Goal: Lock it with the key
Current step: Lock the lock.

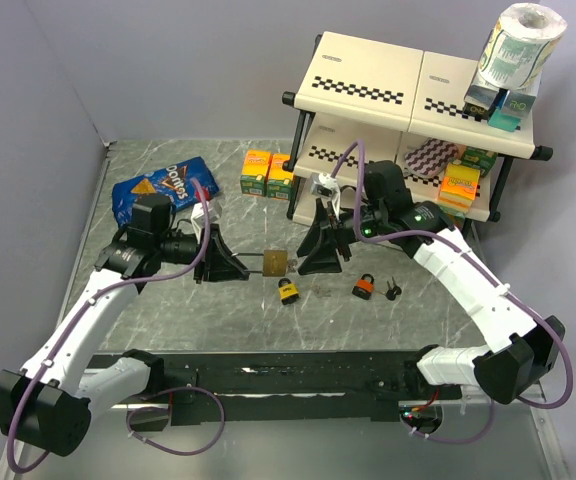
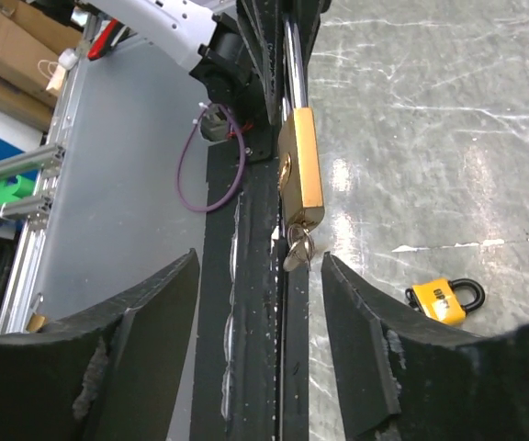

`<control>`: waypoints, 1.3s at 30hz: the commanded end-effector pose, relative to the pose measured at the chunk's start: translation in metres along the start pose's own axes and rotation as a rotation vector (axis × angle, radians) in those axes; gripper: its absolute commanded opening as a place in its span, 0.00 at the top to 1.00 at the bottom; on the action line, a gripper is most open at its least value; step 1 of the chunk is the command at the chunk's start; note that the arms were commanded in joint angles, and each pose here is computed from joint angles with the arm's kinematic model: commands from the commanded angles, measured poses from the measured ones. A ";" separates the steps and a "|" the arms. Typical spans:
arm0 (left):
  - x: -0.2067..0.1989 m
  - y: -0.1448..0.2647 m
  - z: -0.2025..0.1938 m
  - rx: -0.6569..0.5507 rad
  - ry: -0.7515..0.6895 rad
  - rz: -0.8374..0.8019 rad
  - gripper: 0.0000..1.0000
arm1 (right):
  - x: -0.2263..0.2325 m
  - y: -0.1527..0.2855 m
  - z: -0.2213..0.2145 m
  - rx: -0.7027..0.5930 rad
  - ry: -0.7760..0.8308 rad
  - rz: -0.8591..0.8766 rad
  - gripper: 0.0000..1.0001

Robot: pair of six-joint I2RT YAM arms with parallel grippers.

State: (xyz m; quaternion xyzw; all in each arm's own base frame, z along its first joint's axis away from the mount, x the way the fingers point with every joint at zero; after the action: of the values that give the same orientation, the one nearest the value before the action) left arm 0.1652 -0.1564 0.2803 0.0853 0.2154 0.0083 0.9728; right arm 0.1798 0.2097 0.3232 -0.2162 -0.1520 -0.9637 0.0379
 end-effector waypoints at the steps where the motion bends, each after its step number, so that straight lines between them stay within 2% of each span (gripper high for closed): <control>1: -0.019 0.005 0.021 -0.039 -0.166 -0.084 0.99 | 0.010 0.005 0.011 -0.023 0.070 0.038 0.38; 13: -0.022 0.005 0.022 -0.053 -0.165 -0.091 0.99 | -0.001 -0.014 0.004 0.021 0.049 0.059 0.48; 16: -0.022 0.005 0.022 -0.054 -0.166 -0.089 0.99 | -0.001 -0.014 0.005 0.024 0.044 0.067 0.67; 18: -0.021 0.005 0.021 -0.052 -0.162 -0.082 0.99 | 0.000 -0.014 0.006 0.026 0.048 0.067 0.76; 19: -0.020 0.005 0.020 -0.051 -0.159 -0.079 0.99 | 0.000 -0.014 0.006 0.026 0.050 0.067 0.85; 22: -0.019 0.005 0.020 -0.050 -0.163 -0.072 0.99 | 0.002 -0.012 0.002 0.037 0.049 0.068 1.00; 37: 0.002 0.032 0.026 -0.035 -0.232 -0.012 0.99 | -0.007 0.032 -0.026 0.057 0.001 -0.044 1.00; 39: 0.009 0.038 0.025 -0.043 -0.181 0.001 0.99 | -0.011 0.031 -0.025 0.051 -0.019 -0.068 1.00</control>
State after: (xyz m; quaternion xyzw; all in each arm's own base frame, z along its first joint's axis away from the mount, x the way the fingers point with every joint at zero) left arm 0.1852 -0.1279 0.2920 0.0907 0.1650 0.0406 0.9813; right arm 0.1877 0.1780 0.2994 -0.2336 -0.1904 -0.9534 0.0134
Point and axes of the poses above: each gripper's point midway between its finger pads, its own y axis back along the fingers, its own x axis along the line the jaws close on, z = x × y, the point moved 7 cm from there along y, back along the fingers, and after that the axes turned 2 degrees about -y, right-handed, at the moved point
